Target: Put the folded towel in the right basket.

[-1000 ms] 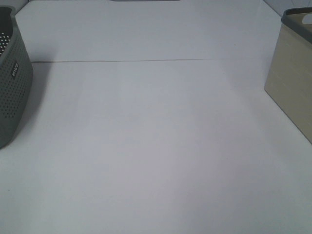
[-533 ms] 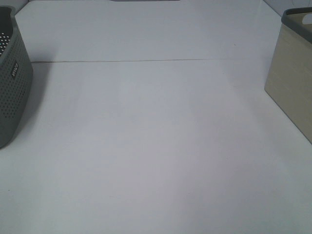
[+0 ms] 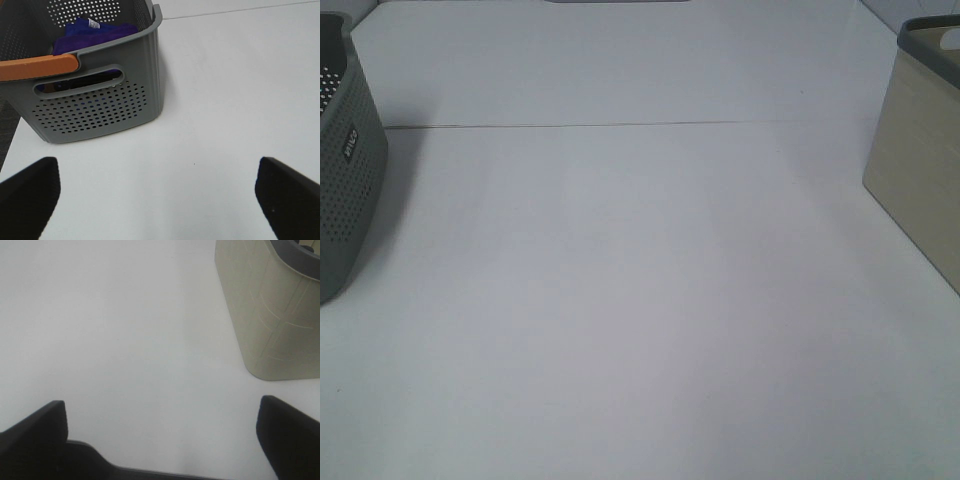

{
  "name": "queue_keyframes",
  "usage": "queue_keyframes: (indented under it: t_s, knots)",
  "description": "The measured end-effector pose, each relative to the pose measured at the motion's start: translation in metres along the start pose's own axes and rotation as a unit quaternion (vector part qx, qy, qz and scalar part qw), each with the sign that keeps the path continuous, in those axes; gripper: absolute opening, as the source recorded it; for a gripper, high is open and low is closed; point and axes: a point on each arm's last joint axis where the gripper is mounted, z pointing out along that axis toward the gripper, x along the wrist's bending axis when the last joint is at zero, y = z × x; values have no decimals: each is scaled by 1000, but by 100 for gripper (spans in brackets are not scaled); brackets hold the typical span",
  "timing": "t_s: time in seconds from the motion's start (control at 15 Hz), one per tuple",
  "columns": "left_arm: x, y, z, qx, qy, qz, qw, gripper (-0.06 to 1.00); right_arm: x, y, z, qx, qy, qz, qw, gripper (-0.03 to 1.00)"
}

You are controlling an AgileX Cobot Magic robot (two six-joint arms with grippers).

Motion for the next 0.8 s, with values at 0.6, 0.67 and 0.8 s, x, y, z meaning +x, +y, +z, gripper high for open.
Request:
queue_keyframes:
  t_s: [0.6,0.67,0.8]
  knots:
    - [0,0,0,0,0,0,1000,99,0,-1,1,2,0,0,1000,98]
    - [0,0,0,0,0,0,1000,99,0,-1,1,2,0,0,1000,98]
    - [0,0,0,0,0,0,1000,99,0,-1,1,2,0,0,1000,98]
